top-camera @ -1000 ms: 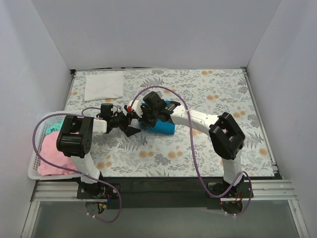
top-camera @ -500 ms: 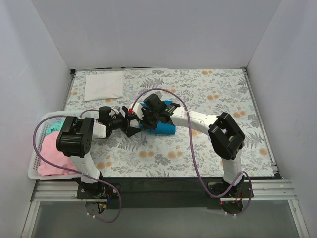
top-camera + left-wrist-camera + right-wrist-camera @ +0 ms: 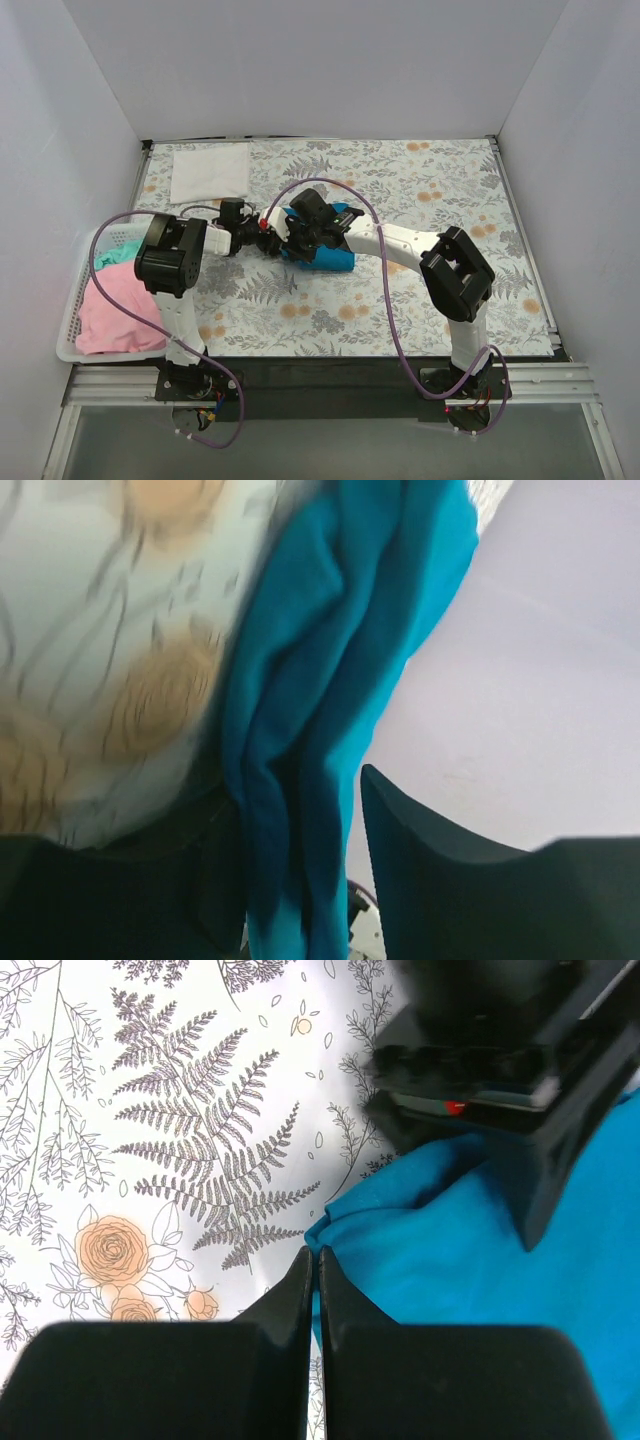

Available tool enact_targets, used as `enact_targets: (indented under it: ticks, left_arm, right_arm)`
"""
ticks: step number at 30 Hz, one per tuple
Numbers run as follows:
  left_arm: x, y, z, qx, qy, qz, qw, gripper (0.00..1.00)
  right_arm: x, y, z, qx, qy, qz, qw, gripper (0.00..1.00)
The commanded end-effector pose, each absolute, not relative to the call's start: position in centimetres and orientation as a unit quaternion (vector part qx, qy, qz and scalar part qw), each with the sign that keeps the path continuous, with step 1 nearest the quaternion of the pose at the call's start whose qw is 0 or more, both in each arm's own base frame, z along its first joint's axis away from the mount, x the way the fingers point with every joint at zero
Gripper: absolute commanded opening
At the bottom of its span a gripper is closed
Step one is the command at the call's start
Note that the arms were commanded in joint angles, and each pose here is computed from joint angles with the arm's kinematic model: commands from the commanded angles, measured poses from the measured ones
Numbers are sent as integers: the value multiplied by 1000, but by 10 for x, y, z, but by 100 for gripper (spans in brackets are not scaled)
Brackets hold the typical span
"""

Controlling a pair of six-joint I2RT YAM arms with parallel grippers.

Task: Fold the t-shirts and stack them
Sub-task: Neatly place the folded tshirt to the corner

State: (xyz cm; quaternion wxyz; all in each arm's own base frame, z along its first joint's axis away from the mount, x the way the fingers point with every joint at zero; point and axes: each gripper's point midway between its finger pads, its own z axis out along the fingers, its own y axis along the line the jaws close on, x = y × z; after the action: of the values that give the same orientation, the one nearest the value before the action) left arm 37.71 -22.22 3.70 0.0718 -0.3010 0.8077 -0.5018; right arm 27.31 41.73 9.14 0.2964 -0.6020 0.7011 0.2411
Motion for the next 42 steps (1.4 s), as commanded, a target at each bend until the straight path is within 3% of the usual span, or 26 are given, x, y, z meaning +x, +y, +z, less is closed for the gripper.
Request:
enact_targets:
  ticks: [1, 5, 6, 7, 8, 9, 10, 12, 13, 16, 22, 29, 42]
  left_arm:
    - [395, -219, 27, -296, 827, -469, 92, 41]
    - [407, -228, 25, -259, 847, -453, 97, 29]
    - [404, -227, 18, -257, 858, -437, 87, 15]
    - [415, -230, 27, -239, 863, -433, 102, 10]
    - [405, -224, 18, -210, 886, -403, 91, 1]
    - [407, -221, 19, -194, 896, -387, 96, 0]
    - [423, -215, 24, -175, 906, -364, 124, 0]
    - [422, -203, 23, -113, 931, -319, 137, 0]
    - [429, -193, 20, -102, 941, -286, 150, 0]
    - [453, -173, 30, -35, 960, -216, 174, 0]
    - [523, -145, 84, 85, 947, -138, 277, 0]
    - [580, -124, 135, 139, 913, -86, 373, 0]
    - [602, -102, 211, 163, 861, -33, 482, 0]
  right_arm:
    - [272, 431, 116, -597, 686, 267, 318, 1]
    - [277, 433, 114, -593, 691, 261, 319, 1]
    - [278, 434, 114, -590, 695, 260, 319, 1]
    - [279, 433, 111, -587, 700, 257, 315, 4]
    - [280, 432, 113, -584, 703, 258, 315, 11]
    - [282, 428, 113, -580, 707, 256, 313, 19]
    - [282, 424, 118, -578, 708, 256, 317, 39]
    - [288, 407, 114, -566, 721, 249, 313, 52]
    - [290, 400, 119, -561, 724, 248, 317, 65]
    - [302, 373, 123, -534, 745, 242, 317, 83]
    - [319, 325, 125, -501, 773, 218, 322, 95]
    - [322, 299, 114, -484, 792, 200, 314, 98]
    - [322, 294, 111, -481, 796, 194, 313, 98]
